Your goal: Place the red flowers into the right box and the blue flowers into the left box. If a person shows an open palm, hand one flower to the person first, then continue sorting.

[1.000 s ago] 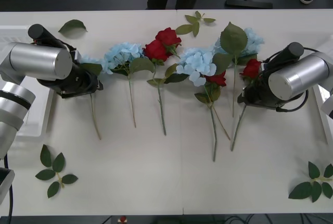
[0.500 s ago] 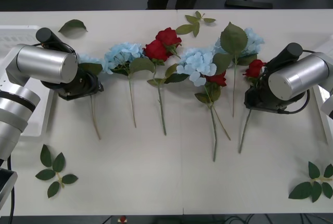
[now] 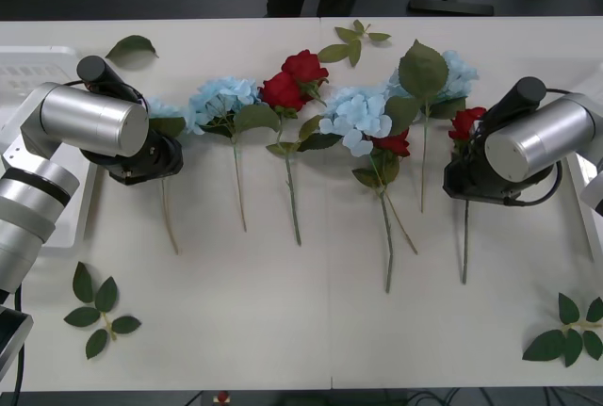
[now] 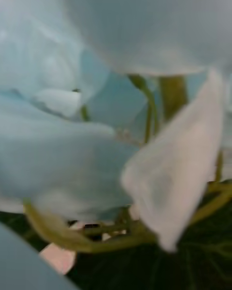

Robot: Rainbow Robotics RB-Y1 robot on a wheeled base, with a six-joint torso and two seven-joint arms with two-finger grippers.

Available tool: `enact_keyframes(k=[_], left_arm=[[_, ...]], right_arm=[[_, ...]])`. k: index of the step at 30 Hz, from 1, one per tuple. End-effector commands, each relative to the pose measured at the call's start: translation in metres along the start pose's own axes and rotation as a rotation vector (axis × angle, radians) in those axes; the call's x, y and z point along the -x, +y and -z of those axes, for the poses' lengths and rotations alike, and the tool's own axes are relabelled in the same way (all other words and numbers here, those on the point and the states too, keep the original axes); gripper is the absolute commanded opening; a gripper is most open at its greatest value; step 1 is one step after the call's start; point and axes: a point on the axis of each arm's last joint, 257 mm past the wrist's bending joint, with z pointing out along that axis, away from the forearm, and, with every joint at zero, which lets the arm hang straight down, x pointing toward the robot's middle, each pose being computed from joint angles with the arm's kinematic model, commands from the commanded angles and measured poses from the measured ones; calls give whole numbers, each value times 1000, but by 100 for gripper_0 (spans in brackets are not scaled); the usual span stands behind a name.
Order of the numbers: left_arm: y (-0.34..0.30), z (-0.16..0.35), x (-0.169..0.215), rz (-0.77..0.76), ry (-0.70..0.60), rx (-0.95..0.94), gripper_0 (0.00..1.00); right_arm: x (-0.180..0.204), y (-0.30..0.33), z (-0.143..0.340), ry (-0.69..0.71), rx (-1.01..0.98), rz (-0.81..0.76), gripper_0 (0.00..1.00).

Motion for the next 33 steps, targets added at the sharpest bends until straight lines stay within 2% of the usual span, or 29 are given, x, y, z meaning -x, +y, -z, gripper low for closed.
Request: enact_keyframes(k=[1,12,18,22,28,33], left_arm=[[-9,0,-1,0,-5,-14,0],[-9,9,14,3,-23,-10,0],[5,49,45,-35,-54,37,0],[40,95,68,-53,-68,106,0],[98,152,88,-98,-77,187,0],[161,168,100,-160,-97,290,0]], right_arm=[[16,-8,31,-12,-10,-36,0],[21,-19,127,38,-10,21,0],[20,-43,175,36,-92,91,0],[30,-63,182,14,-141,180,0],[48,-98,176,0,-183,224,0],[66,-134,170,-10,-186,245,0]])
